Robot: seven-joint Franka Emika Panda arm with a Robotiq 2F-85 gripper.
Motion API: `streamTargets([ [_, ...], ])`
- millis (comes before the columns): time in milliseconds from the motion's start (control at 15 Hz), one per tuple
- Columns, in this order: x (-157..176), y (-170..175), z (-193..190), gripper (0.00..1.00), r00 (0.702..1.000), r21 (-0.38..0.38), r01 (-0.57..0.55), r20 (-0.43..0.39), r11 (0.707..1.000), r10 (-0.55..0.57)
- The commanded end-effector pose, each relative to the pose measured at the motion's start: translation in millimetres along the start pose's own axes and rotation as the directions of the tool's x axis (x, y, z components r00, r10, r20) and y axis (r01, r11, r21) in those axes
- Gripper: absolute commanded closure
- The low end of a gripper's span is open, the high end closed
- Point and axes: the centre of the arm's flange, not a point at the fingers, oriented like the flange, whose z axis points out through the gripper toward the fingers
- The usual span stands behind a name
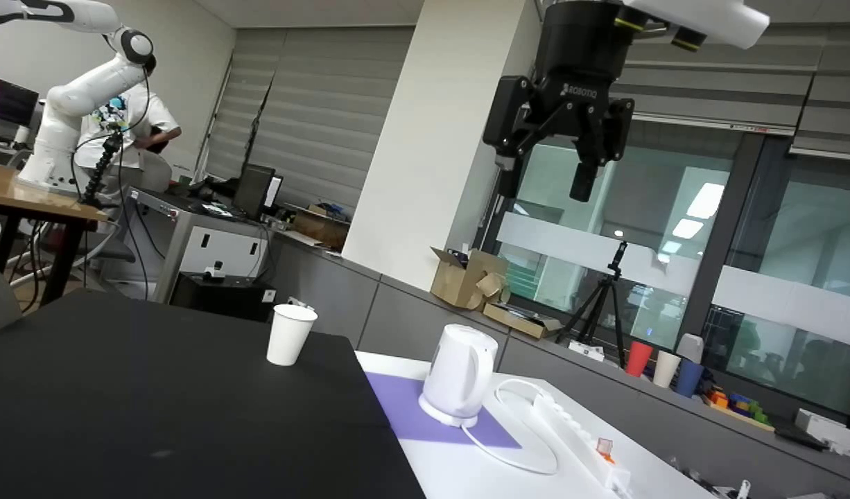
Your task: Turn on the big switch on the adapter and press the switch on the kettle
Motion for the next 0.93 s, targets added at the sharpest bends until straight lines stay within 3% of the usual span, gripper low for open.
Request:
streamTargets([
  [0,8,9,5,0.0,0.999,-0.03,-0.03,-0.038,0.999,0.029],
  [133,26,32,14,0.0,0.995,-0.066,-0.051,-0.092,0.997,0.045],
  [467,71,145,55,0.0,0.97,-0.109,-0.201,-0.162,0.973,0.182],
  [533,76,168,67,0.25,0.965,-0.124,-0.227,-0.165,0.966,0.205],
  [667,82,213,94,0.32,0.957,-0.139,-0.269,-0.152,0.953,0.248],
  [867,79,269,135,0.55,0.945,-0.123,-0.32,-0.114,0.939,0.307],
])
